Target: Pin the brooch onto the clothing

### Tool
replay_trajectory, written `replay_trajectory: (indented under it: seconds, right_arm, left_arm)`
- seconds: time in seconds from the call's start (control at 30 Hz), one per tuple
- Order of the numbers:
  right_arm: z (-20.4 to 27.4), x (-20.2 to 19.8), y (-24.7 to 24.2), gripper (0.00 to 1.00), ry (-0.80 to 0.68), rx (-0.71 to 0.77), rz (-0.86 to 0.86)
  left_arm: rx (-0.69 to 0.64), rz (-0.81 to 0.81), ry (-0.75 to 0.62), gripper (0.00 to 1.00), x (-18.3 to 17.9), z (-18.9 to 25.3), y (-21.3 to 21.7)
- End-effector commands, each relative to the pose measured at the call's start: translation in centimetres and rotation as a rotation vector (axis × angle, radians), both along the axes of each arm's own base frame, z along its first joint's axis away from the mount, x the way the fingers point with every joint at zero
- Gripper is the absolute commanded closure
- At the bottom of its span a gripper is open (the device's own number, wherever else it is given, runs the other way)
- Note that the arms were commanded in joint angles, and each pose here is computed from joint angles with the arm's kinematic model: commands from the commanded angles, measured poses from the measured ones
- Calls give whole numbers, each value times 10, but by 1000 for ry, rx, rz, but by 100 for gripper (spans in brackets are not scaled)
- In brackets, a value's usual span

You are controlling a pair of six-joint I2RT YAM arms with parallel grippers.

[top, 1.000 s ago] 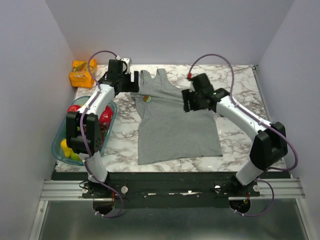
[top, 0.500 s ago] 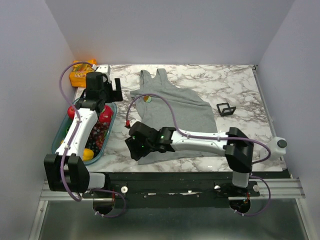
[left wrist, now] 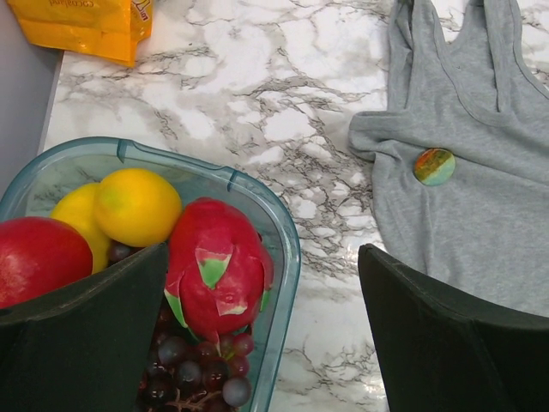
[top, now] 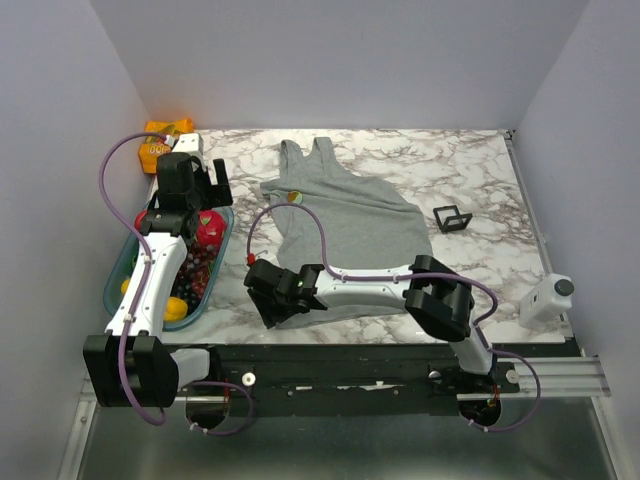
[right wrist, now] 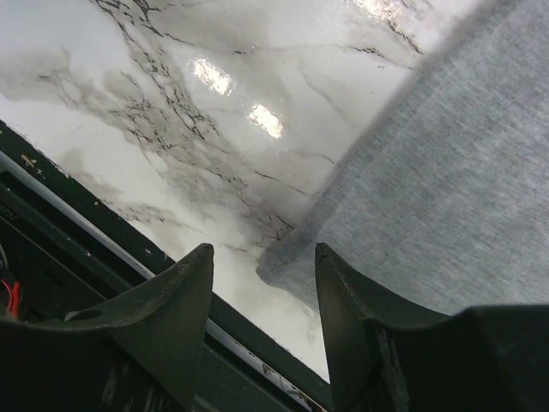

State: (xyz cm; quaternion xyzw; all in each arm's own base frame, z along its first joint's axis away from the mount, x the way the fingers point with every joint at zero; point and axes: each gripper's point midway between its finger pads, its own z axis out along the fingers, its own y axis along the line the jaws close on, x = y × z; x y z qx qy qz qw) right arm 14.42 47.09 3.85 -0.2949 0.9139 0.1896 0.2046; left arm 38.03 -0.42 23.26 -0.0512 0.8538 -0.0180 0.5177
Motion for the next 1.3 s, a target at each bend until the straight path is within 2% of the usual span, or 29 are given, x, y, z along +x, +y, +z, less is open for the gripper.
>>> replay_trajectory:
  seconds: [0.0,0.2,0.3,0.33,0.53,0.6,0.83,1.27]
  right_arm:
    - [-16,-4,0,42,-27,-68,-14]
    - [-39,-16,-11,45,-22,-168,-21]
    - [-48,-22,-16,57,-8,-196,-27]
    - [-49,-24,-16,65,1,-194,-26]
    - [-53,-38,-4,94,56,-152,9]
    - [-48,-43,6,99,62,-120,33]
    - [-19,-60,45,99,74,-12,106]
    - [0,-80,65,99,96,53,158]
  left_arm:
    - [0,2,-36,1,1,9,1]
    - [-1,0,-45,1,1,11,1]
    - [-1,2,-45,1,1,11,2]
    - [-3,1,-45,1,0,11,2]
    - [1,8,-59,1,-1,15,3]
    - [6,16,-60,1,-1,16,5]
    - [7,15,-57,1,-1,14,5]
    - [-1,24,-51,1,0,13,11]
